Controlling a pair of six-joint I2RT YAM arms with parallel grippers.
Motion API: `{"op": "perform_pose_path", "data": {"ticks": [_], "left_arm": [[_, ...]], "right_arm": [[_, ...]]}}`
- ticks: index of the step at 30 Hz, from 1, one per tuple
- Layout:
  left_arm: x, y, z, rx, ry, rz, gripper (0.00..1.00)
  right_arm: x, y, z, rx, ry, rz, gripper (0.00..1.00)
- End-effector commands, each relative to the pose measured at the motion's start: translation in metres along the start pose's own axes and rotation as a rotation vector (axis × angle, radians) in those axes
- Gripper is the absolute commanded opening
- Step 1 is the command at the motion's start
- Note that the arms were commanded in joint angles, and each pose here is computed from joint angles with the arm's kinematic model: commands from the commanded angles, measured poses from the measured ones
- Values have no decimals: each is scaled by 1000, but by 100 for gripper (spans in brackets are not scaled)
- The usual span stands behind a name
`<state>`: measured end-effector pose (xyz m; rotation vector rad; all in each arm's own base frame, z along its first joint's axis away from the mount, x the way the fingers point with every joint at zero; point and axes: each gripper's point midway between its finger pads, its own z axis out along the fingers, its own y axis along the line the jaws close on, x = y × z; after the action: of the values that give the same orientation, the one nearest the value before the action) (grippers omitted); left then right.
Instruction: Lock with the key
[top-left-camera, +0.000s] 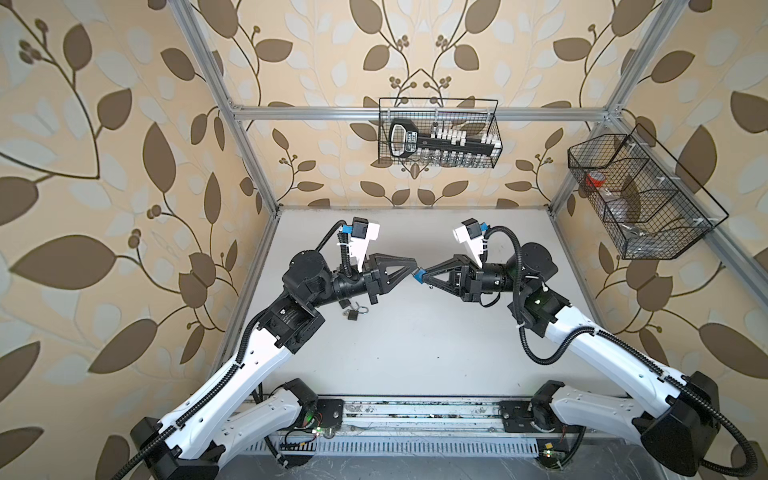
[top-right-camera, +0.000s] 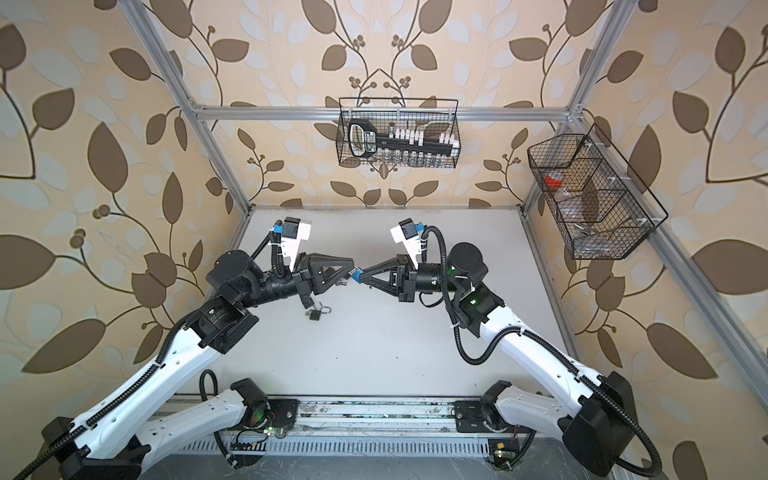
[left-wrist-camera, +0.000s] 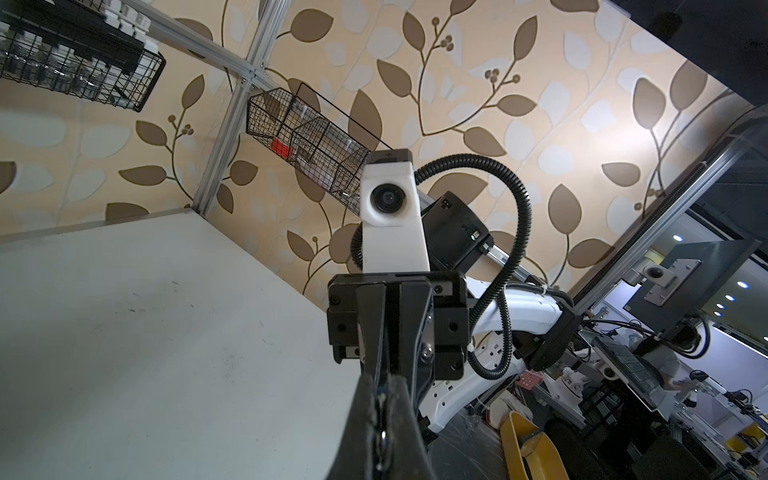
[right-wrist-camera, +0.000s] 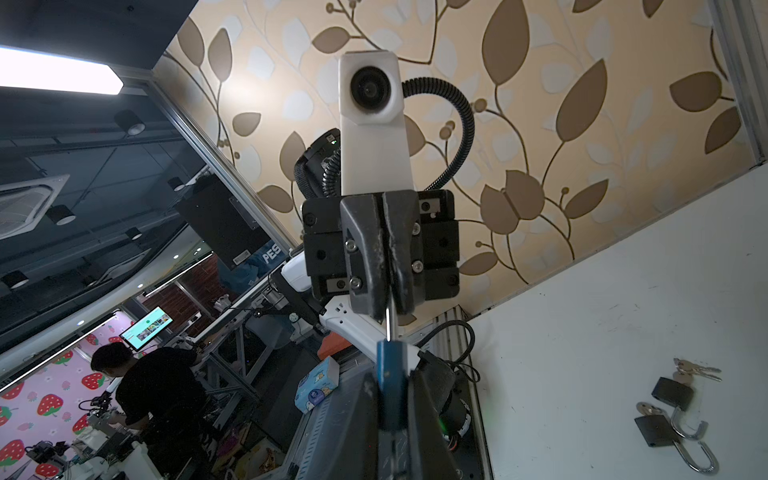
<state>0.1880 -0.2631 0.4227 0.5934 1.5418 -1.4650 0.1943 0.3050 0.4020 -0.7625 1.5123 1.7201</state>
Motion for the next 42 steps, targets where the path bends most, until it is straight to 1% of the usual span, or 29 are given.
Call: {"op": "perform_pose_path", "data": {"ticks": [1, 4, 11, 14, 17, 21, 27, 33, 36, 38, 42], "left_arm": [[37, 6, 5, 34, 130, -82, 0], [41, 9, 4, 18, 137, -85, 0], [48, 9, 10, 47, 164, -104, 0], [53, 8, 13, 59, 178, -114, 0], [57, 5, 17, 77, 191, -113, 0], [68, 0, 24, 98, 227, -125, 0], [83, 6, 25, 73, 274, -136, 0], [93, 5, 29, 83, 318, -141, 0], [80, 9, 22, 2, 259, -100, 0], [59, 8, 17, -47, 181, -55, 0], [20, -8, 11, -58, 57, 14, 0]], "right_arm": [[-42, 28, -3, -12, -132, -136, 0], [-46, 30, -6, -3, -153, -152, 0], [-55, 34, -4, -9, -170, -165, 0], [-60, 40, 1, -39, -151, -177, 0], [-62, 39, 4, -42, -144, -180, 0], [-70, 43, 5, -44, -159, -197, 0], [-81, 51, 3, -46, -185, -231, 0], [-85, 55, 3, -56, -200, -245, 0], [-73, 47, 1, -21, -165, -261, 0], [-56, 36, 0, 11, -114, -269, 0], [-21, 31, -8, 4, -34, -260, 0]]}}
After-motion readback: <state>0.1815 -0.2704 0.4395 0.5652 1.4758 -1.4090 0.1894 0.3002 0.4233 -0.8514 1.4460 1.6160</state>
